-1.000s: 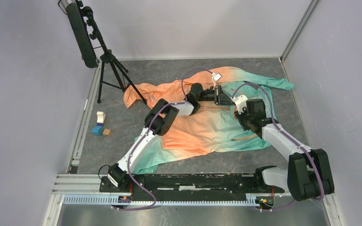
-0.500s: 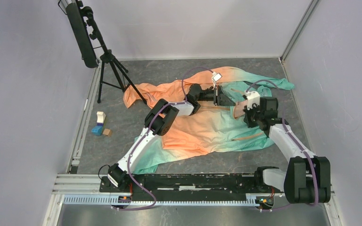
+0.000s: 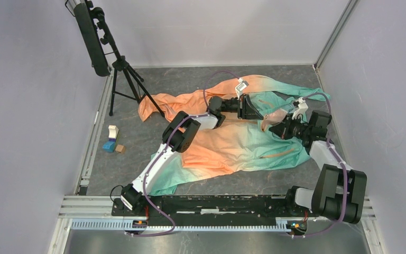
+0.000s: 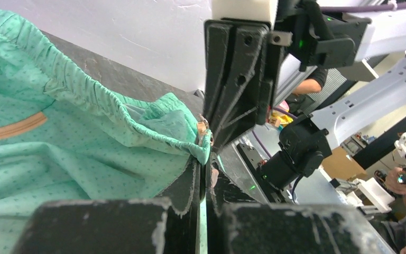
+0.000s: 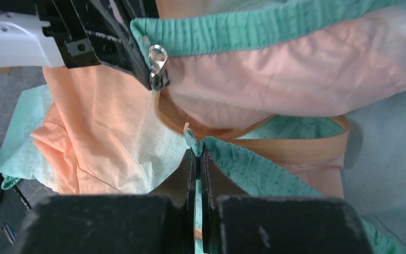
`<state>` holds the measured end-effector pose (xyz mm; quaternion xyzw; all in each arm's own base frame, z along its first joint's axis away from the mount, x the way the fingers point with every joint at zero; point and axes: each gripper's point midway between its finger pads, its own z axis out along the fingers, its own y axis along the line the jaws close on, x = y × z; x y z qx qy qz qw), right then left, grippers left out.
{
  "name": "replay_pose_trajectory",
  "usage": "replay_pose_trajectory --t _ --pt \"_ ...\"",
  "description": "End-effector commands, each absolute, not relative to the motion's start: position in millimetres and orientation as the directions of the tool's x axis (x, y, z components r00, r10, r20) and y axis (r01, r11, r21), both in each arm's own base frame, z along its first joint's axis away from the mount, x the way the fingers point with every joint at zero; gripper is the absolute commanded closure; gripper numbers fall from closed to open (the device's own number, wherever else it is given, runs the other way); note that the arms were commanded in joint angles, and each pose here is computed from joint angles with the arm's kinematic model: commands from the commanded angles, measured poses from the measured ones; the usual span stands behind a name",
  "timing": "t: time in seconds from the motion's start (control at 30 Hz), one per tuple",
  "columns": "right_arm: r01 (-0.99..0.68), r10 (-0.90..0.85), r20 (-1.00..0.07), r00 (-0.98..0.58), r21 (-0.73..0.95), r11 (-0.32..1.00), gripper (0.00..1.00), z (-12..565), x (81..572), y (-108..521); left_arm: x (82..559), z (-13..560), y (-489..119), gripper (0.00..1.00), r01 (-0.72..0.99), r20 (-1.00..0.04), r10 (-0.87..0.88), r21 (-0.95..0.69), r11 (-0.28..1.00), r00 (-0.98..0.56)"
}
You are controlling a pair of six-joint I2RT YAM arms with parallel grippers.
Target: Zip up the jacket
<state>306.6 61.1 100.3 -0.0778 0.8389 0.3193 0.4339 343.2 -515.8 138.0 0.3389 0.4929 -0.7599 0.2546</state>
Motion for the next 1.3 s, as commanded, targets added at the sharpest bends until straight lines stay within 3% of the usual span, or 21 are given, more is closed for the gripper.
replay_pose_trajectory --t 0.0,0.4,1.27 --pt "-0.493 0.174 -0.827 -0.535 0.472 0.731 1.00 126 319 63 330 148 -510 0.98 0.737 -0.809 -0.065 -0.496 -0.459 -0.585" --pt "-0.609 0.102 -0.851 -0.515 0.447 0.655 1.00 126 325 70 324 147 -510 0.98 0.668 -0.778 0.010 -0.547 -0.504 -0.628" --pt "-0.596 0.133 -0.852 -0.507 0.458 0.660 1.00 139 330 66 338 154 -496 0.98 0.646 -0.751 0.029 -0.585 -0.491 -0.659"
